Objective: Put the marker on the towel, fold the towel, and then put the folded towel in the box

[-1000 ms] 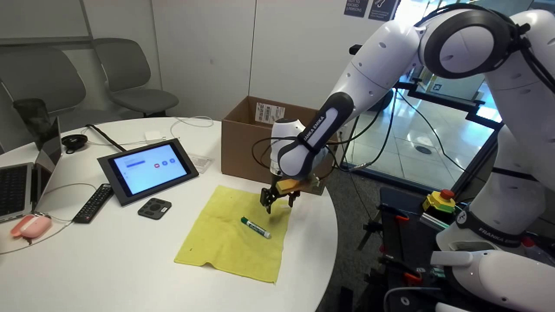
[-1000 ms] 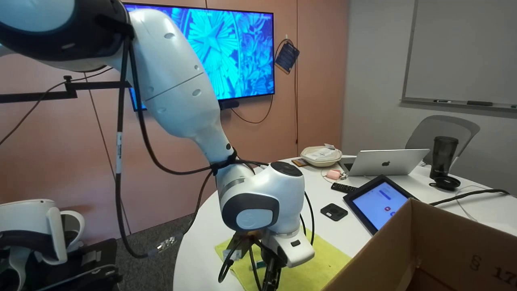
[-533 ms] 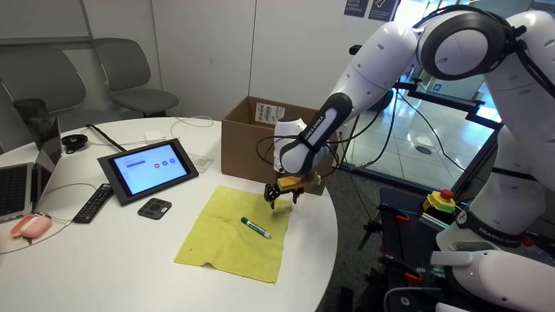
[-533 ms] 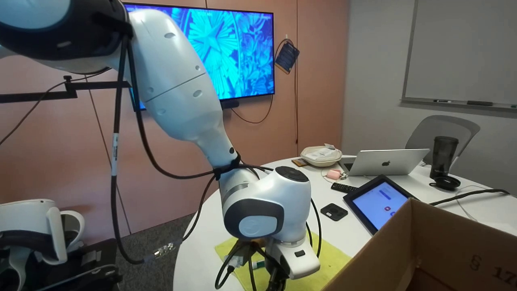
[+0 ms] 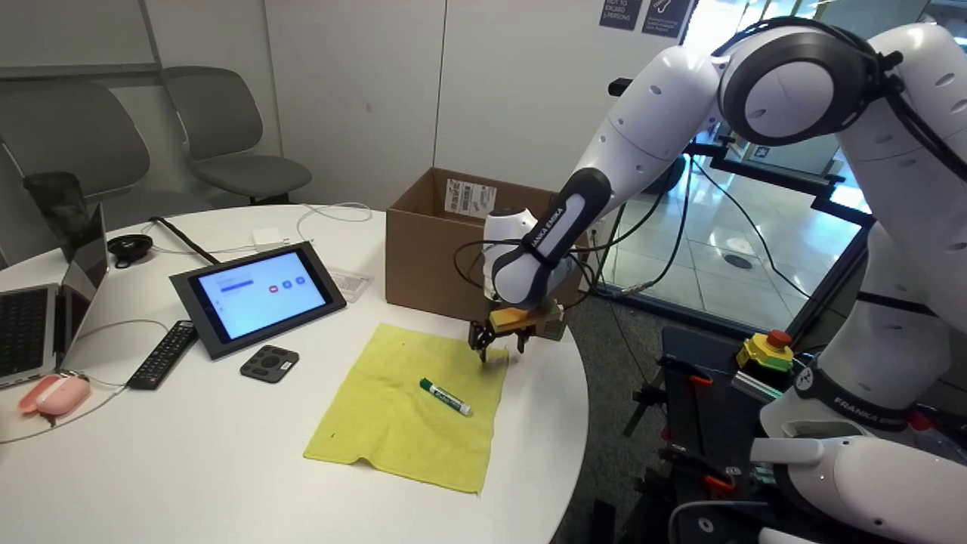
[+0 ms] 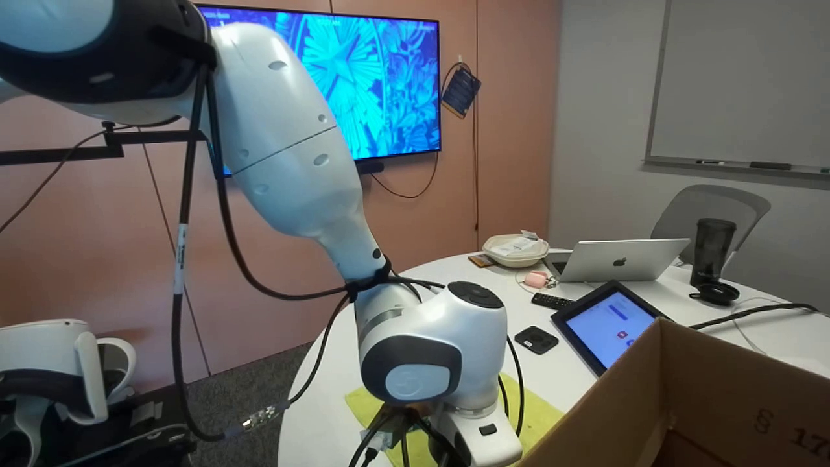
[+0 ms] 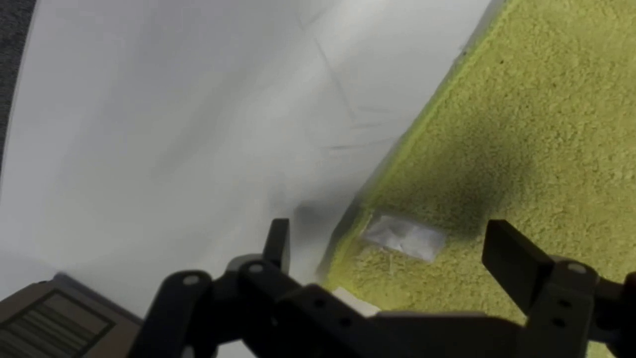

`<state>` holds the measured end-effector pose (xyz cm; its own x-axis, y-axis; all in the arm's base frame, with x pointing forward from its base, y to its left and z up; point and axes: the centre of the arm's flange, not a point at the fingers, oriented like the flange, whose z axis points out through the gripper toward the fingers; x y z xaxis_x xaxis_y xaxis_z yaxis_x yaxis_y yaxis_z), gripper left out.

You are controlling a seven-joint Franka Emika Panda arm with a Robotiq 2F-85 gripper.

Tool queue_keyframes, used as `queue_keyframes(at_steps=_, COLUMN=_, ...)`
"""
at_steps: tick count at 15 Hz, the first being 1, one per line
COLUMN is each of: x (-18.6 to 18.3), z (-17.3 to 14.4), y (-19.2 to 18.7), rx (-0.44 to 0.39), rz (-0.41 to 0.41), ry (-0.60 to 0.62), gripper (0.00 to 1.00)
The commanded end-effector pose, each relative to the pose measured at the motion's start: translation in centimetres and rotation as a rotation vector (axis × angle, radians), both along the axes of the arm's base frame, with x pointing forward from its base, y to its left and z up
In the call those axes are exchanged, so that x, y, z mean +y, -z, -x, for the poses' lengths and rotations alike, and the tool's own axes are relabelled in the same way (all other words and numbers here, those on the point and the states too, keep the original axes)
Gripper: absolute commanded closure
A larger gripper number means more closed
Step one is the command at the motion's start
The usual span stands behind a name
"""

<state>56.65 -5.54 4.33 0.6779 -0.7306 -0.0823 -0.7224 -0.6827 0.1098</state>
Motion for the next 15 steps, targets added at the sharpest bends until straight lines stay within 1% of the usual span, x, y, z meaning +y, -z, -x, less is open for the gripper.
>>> queue_keyframes(at_steps=1, x=-1.0, z=0.4, y=0.3, rx=-0.025, rz=0.009, ry=-0.024, gripper=0.00)
queue_keyframes(at_steps=6, x=-2.1, z=0.8, y=1.1, rx=-0.046, rz=0.004, ry=-0.056, gripper=0.00)
queue_keyframes(at_steps=9, x=-2.1, z=0.7, y=1.2, rx=-0.058, rz=0.011, ry=-0.085, gripper=0.00)
queue_keyframes(at_steps=10, x=-1.8, z=-1.1, y=2.3, rx=-0.064, rz=0.015, ry=-0.097, gripper=0.00)
queue_keyframes(at_steps=15, x=-1.3, z=-1.5, y=2.2, rx=-0.084, rz=0.009, ry=-0.136, gripper=0.00)
